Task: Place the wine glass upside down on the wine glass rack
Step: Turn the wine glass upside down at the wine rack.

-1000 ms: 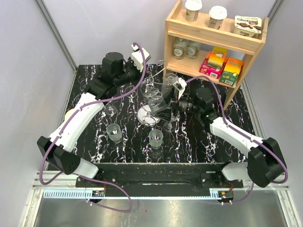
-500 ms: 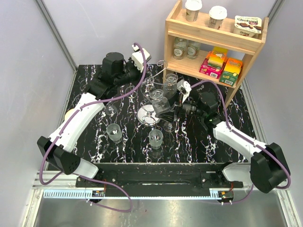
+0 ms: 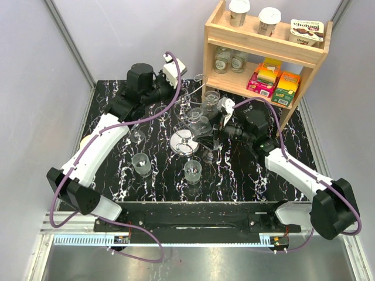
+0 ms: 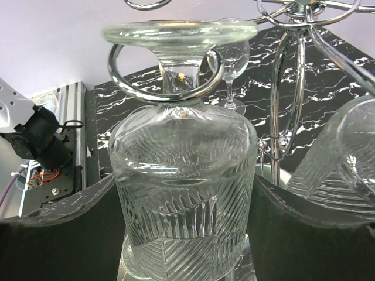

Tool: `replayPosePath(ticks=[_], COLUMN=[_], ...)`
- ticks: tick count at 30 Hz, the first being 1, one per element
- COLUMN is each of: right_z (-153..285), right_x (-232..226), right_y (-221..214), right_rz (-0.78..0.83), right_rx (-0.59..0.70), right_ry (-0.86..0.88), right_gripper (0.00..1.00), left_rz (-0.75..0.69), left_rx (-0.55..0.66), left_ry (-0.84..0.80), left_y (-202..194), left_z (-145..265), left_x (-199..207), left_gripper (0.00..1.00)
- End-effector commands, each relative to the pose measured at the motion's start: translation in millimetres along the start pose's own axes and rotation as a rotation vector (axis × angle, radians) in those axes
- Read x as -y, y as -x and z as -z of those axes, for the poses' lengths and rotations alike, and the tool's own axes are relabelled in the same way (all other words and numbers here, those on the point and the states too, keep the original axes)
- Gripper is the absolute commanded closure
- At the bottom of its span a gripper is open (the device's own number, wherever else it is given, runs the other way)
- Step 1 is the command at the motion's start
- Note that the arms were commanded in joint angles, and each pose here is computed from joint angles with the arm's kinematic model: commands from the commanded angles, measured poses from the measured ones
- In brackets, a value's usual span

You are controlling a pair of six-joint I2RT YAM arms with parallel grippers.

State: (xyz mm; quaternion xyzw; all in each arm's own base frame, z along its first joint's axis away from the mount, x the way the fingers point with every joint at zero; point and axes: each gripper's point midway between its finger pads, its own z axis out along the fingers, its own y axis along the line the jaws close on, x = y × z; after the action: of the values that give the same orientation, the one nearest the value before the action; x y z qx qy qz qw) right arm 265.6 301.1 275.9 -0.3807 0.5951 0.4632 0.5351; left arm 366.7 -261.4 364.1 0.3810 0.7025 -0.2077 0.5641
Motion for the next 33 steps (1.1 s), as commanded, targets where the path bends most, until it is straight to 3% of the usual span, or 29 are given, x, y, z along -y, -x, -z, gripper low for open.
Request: replayPosePath(ticks=[1,16,22,33], right_z=[-8,-12,-13,-9], right_x=[3,2,2,0], right_y=[19,14,8,7], right_rz=[0.050,0.045,0.047,0.080], right_rx=[0.015,-0.018,-0.034,-0.067], right_ry=[-0.014,-0.008,-0.008,-0.019], right_gripper=[0.56,0.35,0.19,0.05], left_rz=[-0.009,0.015,0.012,0.012], left_rx=[0.024,0.038,0.038,0.038], left_ry=[0.009,0.026,0.028,0.045], left_y=[10,13,13,14], left_z=[-5,-3,-2,-2], left_x=[-6,-7,-8,-11], left_gripper=[1.00,1.00,1.00,1.00])
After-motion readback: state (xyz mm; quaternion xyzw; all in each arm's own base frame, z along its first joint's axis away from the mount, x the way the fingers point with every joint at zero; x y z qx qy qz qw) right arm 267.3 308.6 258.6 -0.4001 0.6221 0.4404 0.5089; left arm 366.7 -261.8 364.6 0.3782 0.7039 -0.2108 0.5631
